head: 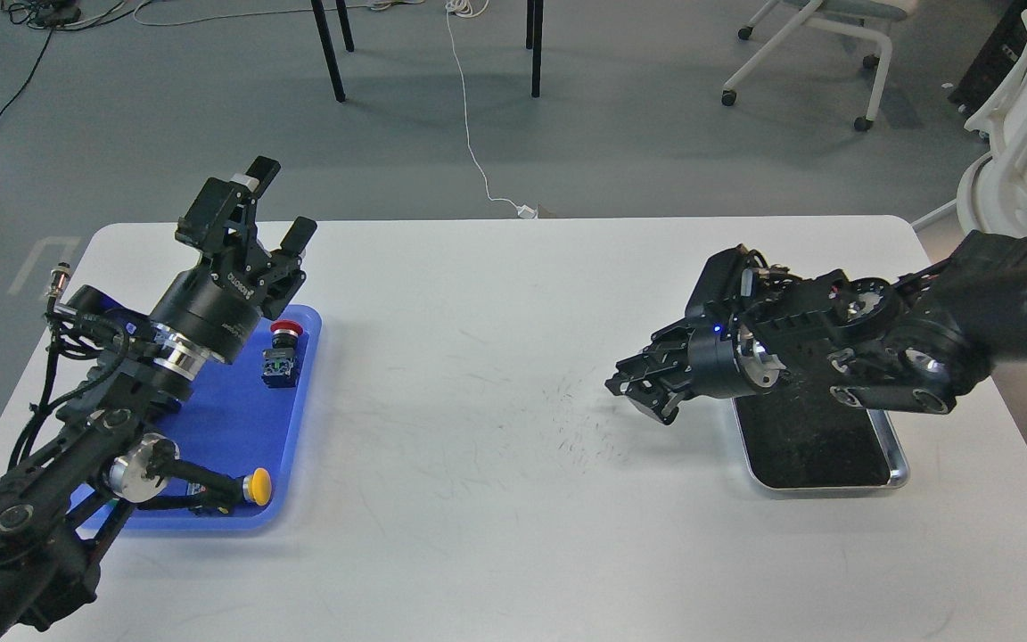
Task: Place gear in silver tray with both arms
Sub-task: 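Lower the gear into the silver tray and open the right gripper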
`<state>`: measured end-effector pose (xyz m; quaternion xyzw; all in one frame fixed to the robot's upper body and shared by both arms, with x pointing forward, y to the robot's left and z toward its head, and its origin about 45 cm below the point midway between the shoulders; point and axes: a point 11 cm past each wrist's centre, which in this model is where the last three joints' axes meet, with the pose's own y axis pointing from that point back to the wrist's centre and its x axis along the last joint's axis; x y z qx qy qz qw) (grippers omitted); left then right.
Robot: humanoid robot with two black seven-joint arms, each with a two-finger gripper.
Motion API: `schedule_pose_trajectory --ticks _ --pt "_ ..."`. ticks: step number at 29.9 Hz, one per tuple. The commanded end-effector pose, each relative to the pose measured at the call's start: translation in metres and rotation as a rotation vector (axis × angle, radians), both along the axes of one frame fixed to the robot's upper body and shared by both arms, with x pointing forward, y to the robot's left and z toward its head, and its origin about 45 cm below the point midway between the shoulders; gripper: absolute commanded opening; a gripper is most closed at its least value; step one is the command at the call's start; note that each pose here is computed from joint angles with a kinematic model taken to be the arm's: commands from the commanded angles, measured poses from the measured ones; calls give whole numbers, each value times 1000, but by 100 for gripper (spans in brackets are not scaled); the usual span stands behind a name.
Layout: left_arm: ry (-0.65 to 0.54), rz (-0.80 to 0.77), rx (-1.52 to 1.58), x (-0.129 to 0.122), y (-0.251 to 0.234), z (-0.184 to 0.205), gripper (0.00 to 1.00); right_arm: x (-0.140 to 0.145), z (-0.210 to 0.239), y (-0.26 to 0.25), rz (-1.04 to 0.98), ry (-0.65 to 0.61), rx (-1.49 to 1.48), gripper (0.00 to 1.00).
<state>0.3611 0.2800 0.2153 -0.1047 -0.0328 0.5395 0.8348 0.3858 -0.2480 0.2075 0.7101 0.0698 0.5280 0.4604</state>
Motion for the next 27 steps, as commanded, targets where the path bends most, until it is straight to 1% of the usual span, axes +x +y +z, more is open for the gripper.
schedule_pose_trajectory --ticks 1,5,8,13,15,21,23,27 --pt "0 -10 -7 -1 -5 0 98 -8 16 -59 -102 -14 -22 20" --pt "0 -14 -9 -1 -6 0 98 -33 1 -121 -156 29 -132 20" --pt "0 -15 -12 -1 -8 -1 98 -45 -19 -142 -196 66 -161 21" --pt "0 -17 -16 -1 -9 -1 98 -49 -41 -150 -220 78 -167 22" --pt "0 -18 -18 -1 -11 -1 98 -53 -48 -152 -219 88 -172 23" --pt "1 -18 -19 -1 -12 -2 98 -53 -57 -142 -213 93 -145 28" --pt "0 -19 -17 -1 -12 -2 98 -57 -61 -141 -216 107 -139 29" --pt "4 -19 -18 -2 -13 -4 98 -66 -69 -142 -218 128 -134 30"
